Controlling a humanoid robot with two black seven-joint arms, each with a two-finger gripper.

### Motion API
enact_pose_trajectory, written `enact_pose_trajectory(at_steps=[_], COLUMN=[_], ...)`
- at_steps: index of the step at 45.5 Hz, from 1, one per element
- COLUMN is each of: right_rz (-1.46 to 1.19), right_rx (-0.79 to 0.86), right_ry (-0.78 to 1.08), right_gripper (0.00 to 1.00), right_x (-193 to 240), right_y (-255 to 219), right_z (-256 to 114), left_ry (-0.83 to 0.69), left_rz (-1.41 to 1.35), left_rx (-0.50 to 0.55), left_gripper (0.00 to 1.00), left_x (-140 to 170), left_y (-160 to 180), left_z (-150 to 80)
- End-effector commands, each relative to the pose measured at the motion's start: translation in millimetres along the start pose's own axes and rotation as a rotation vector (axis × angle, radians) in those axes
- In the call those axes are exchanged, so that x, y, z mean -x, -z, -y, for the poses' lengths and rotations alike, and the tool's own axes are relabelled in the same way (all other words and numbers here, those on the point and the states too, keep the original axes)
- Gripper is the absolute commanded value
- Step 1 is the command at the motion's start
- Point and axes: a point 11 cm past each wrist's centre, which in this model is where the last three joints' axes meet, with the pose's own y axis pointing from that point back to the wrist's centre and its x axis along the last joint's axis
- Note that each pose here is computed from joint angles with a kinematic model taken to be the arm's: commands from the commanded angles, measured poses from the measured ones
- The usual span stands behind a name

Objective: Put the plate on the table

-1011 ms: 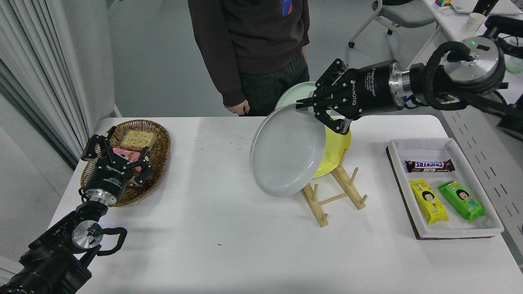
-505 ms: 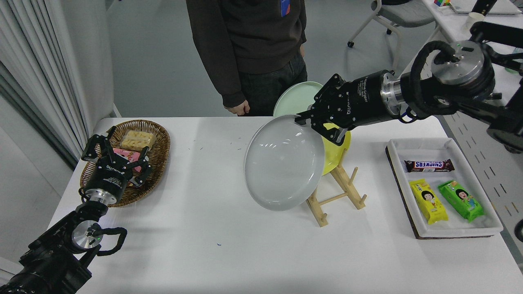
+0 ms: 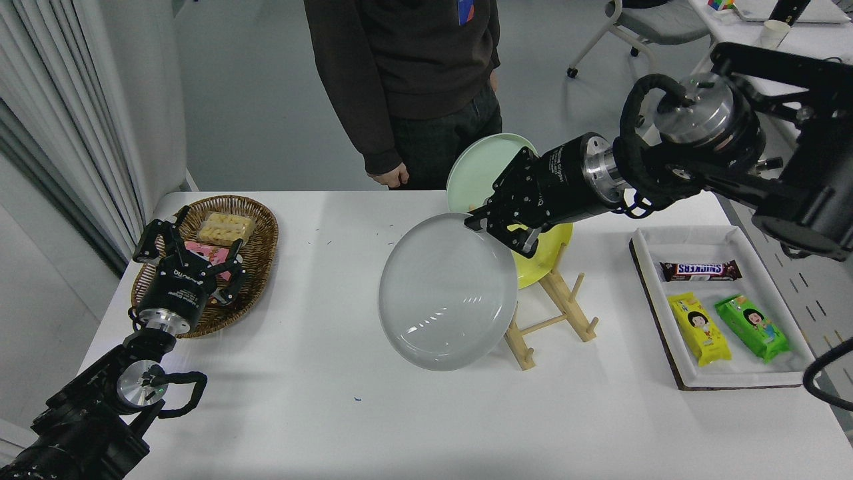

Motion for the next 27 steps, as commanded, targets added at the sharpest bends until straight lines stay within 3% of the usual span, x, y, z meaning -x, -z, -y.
enact_pose_trajectory(at_steps=[1, 27], right_rz=[-0.013, 0.012], right_rx=[0.000, -0.019], right_ry=[-0.052, -0.138], right_gripper=[0.00, 0.00], right_x=[0, -9], right_y=[-3, -4], right_z=[33, 102], left_ry=[0.000, 0.000], left_rz=[0.000, 0.000], left_rx=[0.000, 0.000], left_gripper=[0.98, 0.98], left_x=[0, 0], left_y=[0, 0], left_z=[0, 0])
